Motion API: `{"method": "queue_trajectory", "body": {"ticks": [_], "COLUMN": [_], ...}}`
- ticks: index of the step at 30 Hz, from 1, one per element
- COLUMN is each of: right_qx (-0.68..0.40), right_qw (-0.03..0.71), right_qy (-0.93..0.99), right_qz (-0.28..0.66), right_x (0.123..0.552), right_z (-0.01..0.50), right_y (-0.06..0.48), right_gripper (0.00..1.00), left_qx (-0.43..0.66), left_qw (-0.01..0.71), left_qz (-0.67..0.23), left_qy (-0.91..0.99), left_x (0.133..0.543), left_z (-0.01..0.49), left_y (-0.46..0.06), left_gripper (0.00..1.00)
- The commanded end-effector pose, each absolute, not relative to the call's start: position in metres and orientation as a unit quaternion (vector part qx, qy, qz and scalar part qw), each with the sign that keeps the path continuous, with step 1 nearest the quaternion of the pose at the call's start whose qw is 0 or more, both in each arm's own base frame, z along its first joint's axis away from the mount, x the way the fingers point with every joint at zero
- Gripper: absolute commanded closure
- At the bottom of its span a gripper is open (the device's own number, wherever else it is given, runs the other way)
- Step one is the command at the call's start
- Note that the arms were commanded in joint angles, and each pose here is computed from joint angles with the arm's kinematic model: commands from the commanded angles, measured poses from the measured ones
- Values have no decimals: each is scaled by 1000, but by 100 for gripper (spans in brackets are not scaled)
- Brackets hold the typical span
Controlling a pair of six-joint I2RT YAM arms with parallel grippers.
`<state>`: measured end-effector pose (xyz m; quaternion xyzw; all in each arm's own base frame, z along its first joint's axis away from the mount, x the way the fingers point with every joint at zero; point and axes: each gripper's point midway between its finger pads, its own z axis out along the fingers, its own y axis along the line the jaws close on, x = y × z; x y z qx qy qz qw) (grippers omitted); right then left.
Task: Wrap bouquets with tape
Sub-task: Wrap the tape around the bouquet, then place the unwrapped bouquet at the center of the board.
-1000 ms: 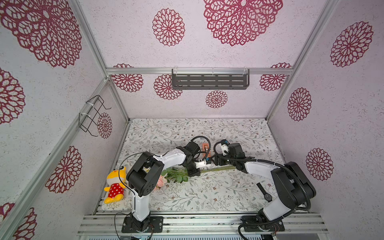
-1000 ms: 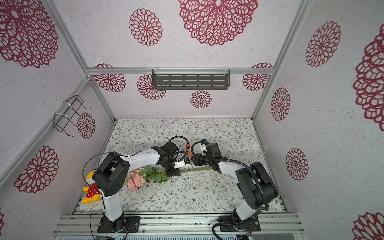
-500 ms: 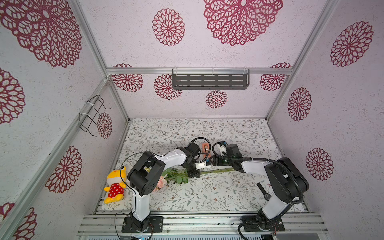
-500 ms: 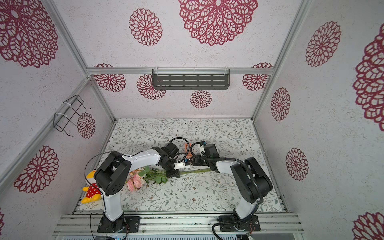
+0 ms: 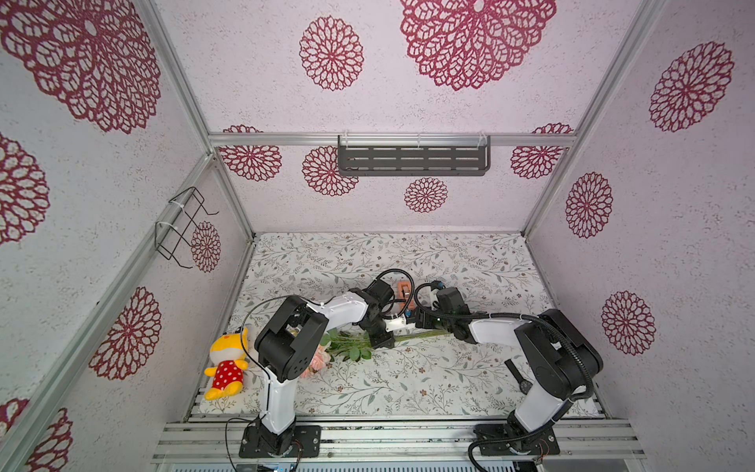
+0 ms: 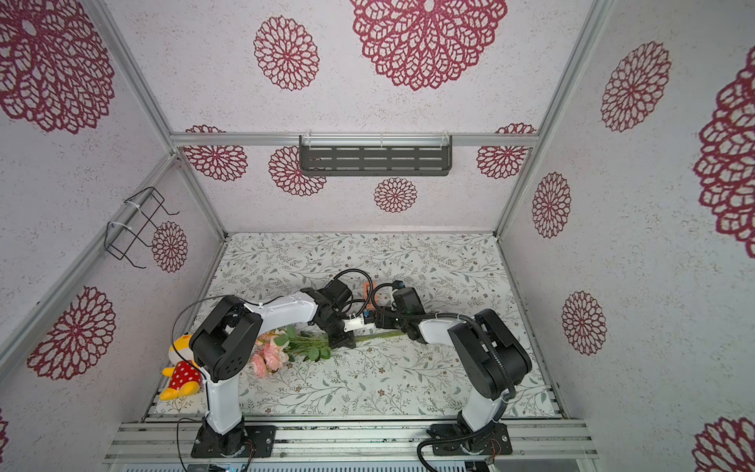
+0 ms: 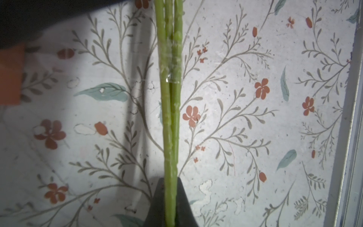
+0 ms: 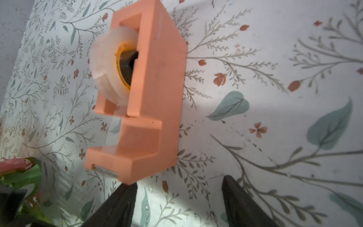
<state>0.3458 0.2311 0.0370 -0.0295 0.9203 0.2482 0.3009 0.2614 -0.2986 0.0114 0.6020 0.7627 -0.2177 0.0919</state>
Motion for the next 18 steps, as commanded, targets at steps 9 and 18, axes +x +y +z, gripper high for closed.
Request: {"method": "queue_trajectory", "body": {"ticks": [9,18], "right_qx": [4,-5], "right_qw": [267,309], "right_qy": [945,931], "right_qz": [190,192], "right_x": [319,330], "right_z": [0,39], "right_y": [211,211], "right_gripper": [31,29], "left_qx": [608,590], "left_qw": [92,168], "left_qz": [-255,-258], "left_qy": [746,747], "left_x": [250,260], "left_z": [9,40], "left_y": [-303,-303], "left_gripper": [100,62]}}
